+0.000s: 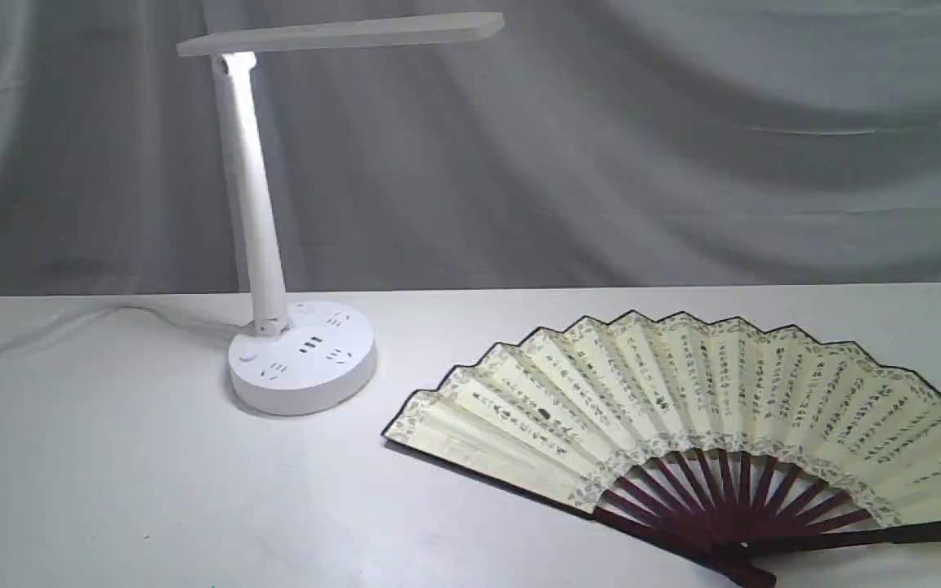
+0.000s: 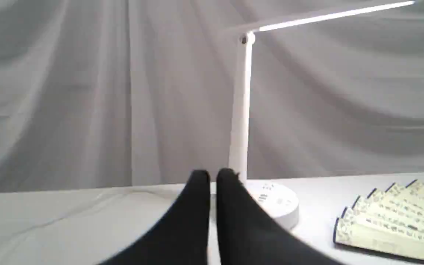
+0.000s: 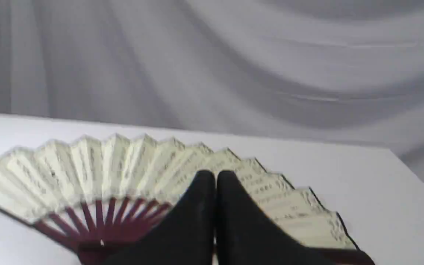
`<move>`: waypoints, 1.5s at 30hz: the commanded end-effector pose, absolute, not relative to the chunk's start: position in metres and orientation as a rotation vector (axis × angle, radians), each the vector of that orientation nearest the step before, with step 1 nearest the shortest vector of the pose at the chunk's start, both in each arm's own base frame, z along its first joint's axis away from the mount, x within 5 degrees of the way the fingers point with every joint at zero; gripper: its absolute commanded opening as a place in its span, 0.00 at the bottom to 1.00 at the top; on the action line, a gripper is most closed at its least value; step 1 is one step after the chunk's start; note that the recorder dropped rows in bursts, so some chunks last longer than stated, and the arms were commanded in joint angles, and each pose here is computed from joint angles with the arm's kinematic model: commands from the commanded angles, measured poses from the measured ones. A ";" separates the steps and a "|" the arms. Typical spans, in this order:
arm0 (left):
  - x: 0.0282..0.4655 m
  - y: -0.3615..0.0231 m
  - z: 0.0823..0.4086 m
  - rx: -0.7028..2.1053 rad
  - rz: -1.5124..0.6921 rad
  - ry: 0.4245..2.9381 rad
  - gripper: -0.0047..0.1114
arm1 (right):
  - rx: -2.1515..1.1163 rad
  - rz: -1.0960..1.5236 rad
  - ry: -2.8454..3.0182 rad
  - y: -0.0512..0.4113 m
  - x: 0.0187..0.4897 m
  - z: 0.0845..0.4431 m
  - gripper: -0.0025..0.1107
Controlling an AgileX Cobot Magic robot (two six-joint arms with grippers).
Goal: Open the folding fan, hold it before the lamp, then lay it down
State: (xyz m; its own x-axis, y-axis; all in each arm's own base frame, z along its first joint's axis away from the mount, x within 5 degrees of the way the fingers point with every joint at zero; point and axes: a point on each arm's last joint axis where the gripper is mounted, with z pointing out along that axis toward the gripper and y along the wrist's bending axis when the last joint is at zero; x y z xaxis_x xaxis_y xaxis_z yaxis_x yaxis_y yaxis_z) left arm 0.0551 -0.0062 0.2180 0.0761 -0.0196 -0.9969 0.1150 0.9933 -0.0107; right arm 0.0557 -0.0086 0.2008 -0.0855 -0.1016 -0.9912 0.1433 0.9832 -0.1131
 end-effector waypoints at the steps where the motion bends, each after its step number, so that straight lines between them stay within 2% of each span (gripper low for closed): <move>1: 0.056 -0.006 0.212 0.071 -0.108 1.498 0.07 | -0.034 -0.269 1.727 -0.009 0.055 0.192 0.02; 5: 0.056 -0.005 0.201 0.074 -0.090 1.619 0.07 | -0.036 -0.271 1.724 -0.009 0.055 0.192 0.02; 9: 0.056 -0.006 0.201 0.069 -0.096 1.613 0.07 | -0.022 -0.251 1.730 -0.009 0.055 0.191 0.02; 12: 0.056 -0.007 0.202 -0.038 -0.216 1.616 0.07 | -0.025 -0.255 1.730 -0.009 0.055 0.191 0.02; 17: 0.056 -0.006 0.201 0.047 -0.125 1.618 0.07 | -0.025 -0.256 1.720 -0.009 0.055 0.192 0.02; 45: 0.056 -0.004 0.201 0.055 -0.069 1.616 0.07 | -0.026 -0.257 1.716 -0.009 0.055 0.193 0.02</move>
